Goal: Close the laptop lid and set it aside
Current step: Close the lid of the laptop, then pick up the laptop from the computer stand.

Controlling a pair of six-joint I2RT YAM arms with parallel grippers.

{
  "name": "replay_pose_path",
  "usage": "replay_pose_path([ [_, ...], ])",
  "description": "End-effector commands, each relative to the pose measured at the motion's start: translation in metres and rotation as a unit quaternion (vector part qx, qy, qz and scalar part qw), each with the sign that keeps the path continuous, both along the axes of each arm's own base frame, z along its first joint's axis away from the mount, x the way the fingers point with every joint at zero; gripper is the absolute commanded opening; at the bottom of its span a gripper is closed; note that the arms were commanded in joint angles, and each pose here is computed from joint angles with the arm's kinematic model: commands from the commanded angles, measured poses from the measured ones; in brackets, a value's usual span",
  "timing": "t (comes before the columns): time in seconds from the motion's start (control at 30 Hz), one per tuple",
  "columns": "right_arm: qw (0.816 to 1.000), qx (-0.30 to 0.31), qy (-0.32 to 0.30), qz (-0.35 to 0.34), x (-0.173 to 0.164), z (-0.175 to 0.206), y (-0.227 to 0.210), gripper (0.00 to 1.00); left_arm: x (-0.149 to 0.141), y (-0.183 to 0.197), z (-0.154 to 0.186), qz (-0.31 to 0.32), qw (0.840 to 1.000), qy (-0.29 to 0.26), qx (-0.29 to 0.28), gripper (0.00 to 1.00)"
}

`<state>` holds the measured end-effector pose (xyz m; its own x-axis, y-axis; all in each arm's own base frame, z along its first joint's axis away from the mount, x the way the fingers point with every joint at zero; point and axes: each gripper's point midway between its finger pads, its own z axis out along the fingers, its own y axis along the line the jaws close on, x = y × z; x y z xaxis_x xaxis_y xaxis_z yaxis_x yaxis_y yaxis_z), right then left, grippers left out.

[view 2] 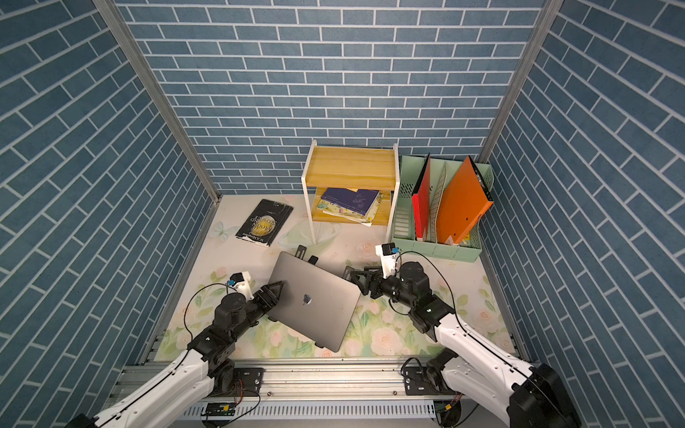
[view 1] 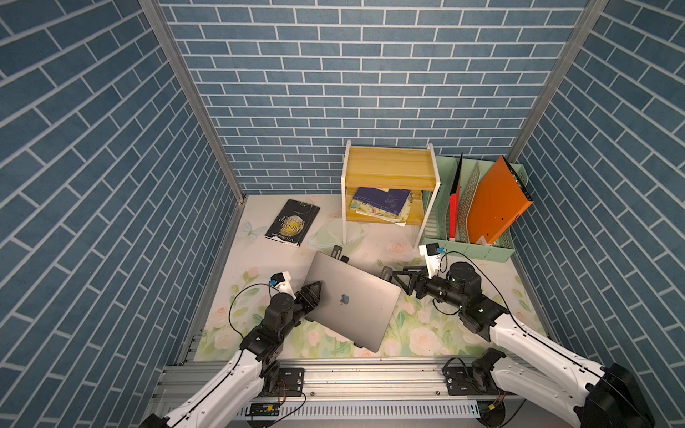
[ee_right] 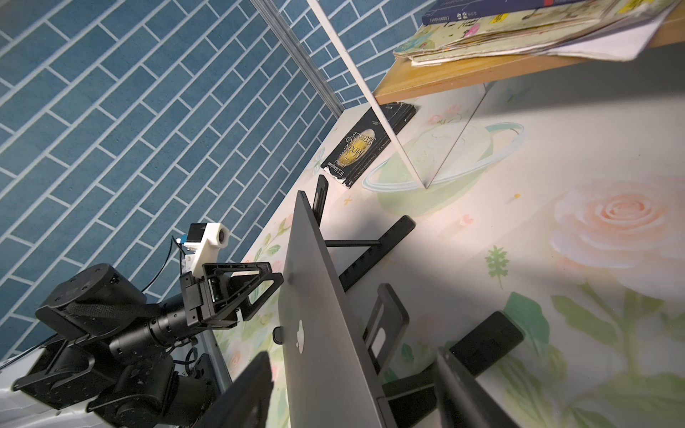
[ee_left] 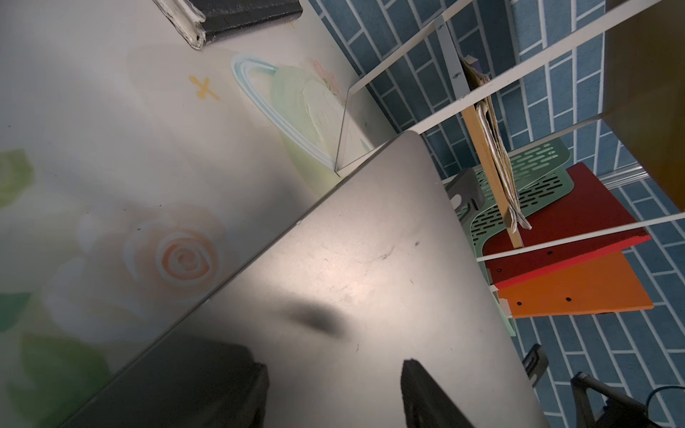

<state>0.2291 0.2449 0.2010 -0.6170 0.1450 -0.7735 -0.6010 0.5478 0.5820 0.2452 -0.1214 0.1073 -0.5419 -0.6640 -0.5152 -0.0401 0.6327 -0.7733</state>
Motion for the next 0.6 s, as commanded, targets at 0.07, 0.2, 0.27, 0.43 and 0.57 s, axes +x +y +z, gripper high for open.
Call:
replay_pose_path([
  [0.07, 1.0, 0.021, 0.022, 0.004, -0.01, -0.005, -0.011, 0.74, 0.004, 0.004, 0.047, 0.001, 0.999, -0.044, 0.016, 0.73],
  [0.2, 0.998, 0.048, 0.037, 0.031, -0.021, -0.006, -0.014, 0.78, 0.005, -0.008, 0.082, -0.021, 0.997, -0.074, -0.023, 0.8],
  [0.27, 0.996, 0.06, 0.053, 0.043, -0.025, -0.011, -0.013, 0.78, 0.005, -0.016, 0.095, -0.037, 0.995, -0.081, -0.049, 0.8],
  [0.43, 0.992, 0.071, 0.082, 0.058, -0.031, -0.022, -0.01, 0.81, 0.008, -0.026, 0.115, -0.061, 0.992, -0.095, -0.053, 0.8],
  [0.57, 0.99, 0.09, 0.105, 0.033, -0.035, -0.037, -0.019, 0.81, 0.021, -0.022, 0.144, -0.043, 0.99, -0.13, -0.022, 0.8],
])
